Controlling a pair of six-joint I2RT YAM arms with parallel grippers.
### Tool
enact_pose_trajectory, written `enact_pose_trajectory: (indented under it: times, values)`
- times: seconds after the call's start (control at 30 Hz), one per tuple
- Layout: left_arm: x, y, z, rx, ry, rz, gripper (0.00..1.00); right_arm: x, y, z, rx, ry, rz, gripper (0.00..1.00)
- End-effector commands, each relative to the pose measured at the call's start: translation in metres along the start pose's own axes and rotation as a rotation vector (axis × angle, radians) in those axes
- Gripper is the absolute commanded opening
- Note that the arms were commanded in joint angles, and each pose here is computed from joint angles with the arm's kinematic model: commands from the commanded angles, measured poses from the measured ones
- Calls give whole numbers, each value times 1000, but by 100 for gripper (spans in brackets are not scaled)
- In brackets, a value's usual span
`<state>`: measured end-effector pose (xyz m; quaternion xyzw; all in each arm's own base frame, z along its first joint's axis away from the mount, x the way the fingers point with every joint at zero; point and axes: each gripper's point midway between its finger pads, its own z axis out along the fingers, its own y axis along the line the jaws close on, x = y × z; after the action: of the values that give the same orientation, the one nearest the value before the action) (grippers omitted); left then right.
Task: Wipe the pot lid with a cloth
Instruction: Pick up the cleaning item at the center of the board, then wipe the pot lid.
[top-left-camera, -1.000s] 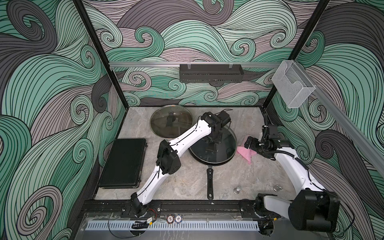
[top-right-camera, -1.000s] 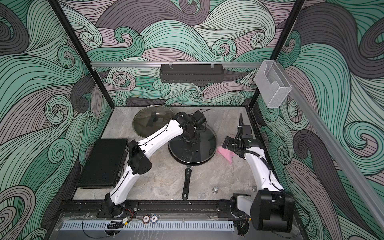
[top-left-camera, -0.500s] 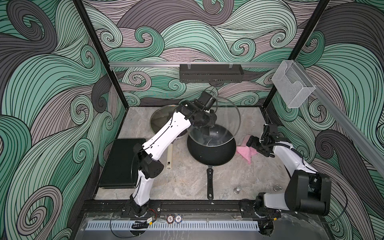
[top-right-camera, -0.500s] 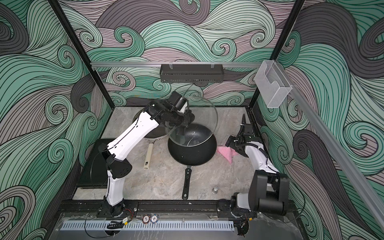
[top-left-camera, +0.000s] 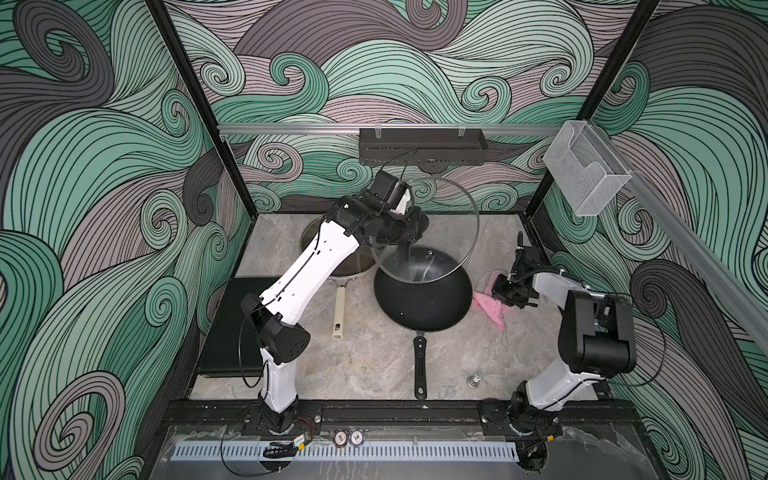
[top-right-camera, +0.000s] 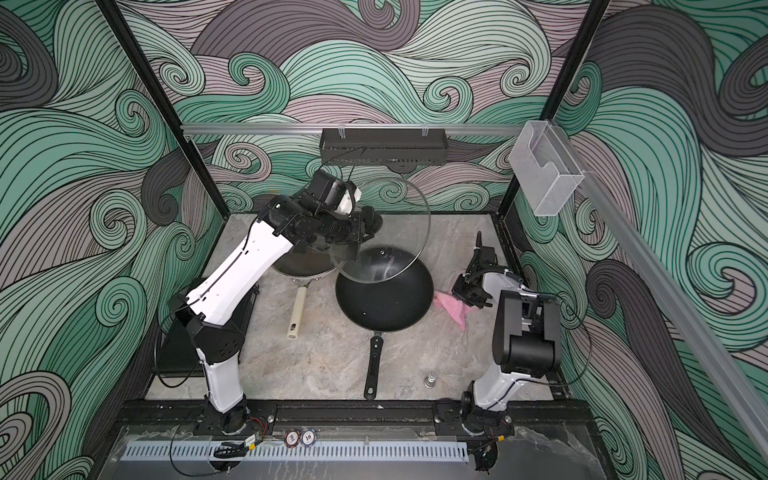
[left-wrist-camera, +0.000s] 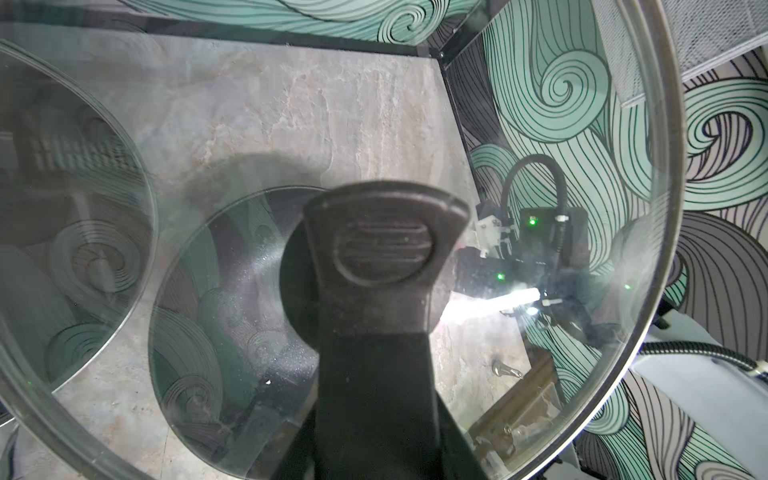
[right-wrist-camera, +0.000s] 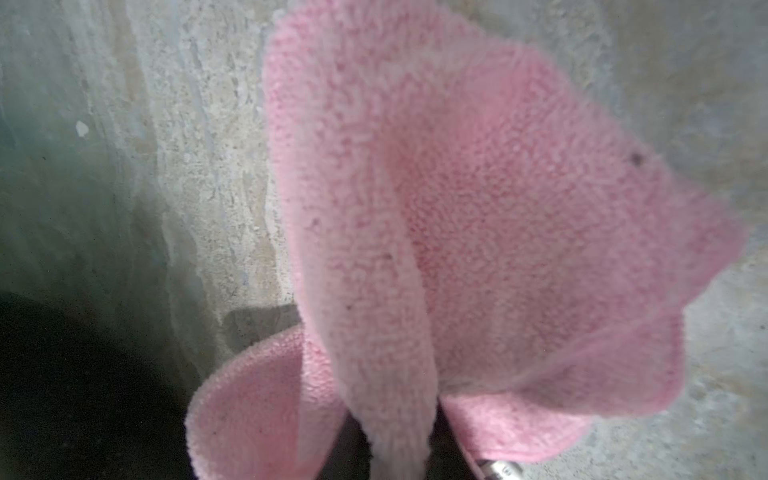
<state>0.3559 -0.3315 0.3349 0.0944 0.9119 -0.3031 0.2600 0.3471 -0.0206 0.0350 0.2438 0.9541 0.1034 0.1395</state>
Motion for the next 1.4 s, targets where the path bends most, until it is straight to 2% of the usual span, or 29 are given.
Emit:
enact_pose_trajectory:
  times: [0.0,0.17,0.3,0.47,0.67,0.83,0.9,1.03,1.1,1.23,1.37]
  values:
    - [-54,-56,-77,308,-237,58,0,-22,10,-36,-30,-115,-17,0]
    - [-63,-61,-102,431,-266,64,0,-45,36,-119,-114,-319,-62,0]
    - [-70,-69,-129,618,-282,46,0,-56,84,-188,-353,-470,-114,0]
    - [-71,-65,-161,647,-338,87,0,-63,143,-249,-589,-539,-192,0]
    - [-63,-62,-174,697,-341,107,0,-59,228,-332,-927,-624,-310,0]
    - [-58,-64,-183,771,-352,108,0,-57,267,-399,-1204,-701,-337,0]
    - [-58,-64,-183,792,-353,90,0,-56,279,-418,-1299,-701,-337,0]
    - [-59,-70,-187,864,-367,77,0,-54,297,-431,-1398,-693,-336,0]
    - [-56,-70,-183,861,-350,78,0,-53,304,-437,-1448,-686,-330,0]
    - [-48,-77,-174,893,-300,83,0,-54,322,-438,-1475,-662,-344,0]
    - [-43,-86,-172,913,-300,104,0,-51,343,-437,-1513,-634,-360,0]
